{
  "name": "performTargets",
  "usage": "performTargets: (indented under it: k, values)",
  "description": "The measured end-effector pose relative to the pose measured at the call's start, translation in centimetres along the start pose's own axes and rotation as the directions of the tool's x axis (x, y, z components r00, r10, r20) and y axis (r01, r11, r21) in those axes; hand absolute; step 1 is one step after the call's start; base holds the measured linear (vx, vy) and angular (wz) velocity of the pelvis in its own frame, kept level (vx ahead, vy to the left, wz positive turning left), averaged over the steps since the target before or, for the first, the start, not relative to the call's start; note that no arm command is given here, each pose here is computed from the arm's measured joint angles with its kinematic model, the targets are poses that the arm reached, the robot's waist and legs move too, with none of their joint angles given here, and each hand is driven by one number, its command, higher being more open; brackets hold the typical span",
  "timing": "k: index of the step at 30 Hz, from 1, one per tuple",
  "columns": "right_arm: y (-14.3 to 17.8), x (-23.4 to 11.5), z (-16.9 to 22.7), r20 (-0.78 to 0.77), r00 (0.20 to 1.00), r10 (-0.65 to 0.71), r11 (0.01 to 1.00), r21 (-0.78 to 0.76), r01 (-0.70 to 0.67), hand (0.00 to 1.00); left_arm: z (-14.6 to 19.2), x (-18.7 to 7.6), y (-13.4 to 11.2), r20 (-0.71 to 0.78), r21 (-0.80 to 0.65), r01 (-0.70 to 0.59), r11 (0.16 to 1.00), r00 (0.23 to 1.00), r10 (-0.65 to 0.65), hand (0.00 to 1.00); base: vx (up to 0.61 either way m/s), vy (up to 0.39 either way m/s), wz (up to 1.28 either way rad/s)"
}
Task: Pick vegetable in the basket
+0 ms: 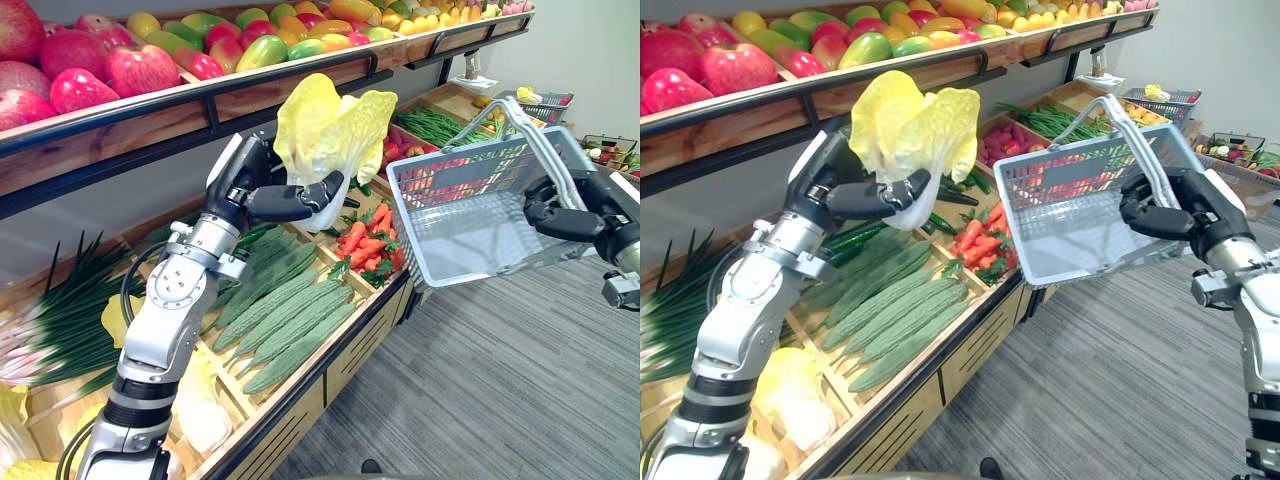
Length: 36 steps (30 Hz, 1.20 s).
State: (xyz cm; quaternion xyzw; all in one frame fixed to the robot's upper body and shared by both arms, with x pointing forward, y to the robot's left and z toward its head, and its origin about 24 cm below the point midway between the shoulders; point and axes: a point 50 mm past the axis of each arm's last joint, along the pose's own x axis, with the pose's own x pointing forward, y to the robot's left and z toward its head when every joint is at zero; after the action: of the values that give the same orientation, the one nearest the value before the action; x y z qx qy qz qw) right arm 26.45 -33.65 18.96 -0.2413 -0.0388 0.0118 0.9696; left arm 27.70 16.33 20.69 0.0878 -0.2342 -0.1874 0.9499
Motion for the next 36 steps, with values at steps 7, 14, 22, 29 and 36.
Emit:
performTargets:
  k: [7,14,22,29,36]
  values:
    - [2.6,0.7,-0.4,-0.027,0.978,0.207,0.978,-0.014,-0.207,0.0,-0.3,0.7,-1.0,0.015,0.13,0.075,0.989,0.997,-0.078,0.0,0.0,0.0,0.0]
    - [4.4,0.8,1.7,0.039,0.949,0.313,0.948,-0.077,-0.309,0.0,1.1,0.5,-1.6,0.099,0.342,0.099,0.934,0.985,-0.141,0.0,0.0,0.001,0.0]
    - [5.6,0.6,3.1,0.077,0.928,0.364,0.927,-0.123,-0.353,0.0,3.0,-1.1,-2.8,0.178,0.518,0.179,0.836,0.934,-0.31,0.0,0.01,0.009,0.03]
    - [6.2,0.3,2.6,0.071,0.925,0.373,0.925,-0.097,-0.366,0.0,3.2,-2.5,-4.9,0.174,0.627,0.263,0.733,0.87,-0.462,0.0,0.0,0.0,0.0]
    - [7.4,0.2,3.2,0.089,0.904,0.418,0.906,-0.119,-0.407,0.0,0.0,-4.9,-9.5,-0.004,0.522,0.612,0.594,0.698,-0.716,0.0,0.0,0.0,0.0]
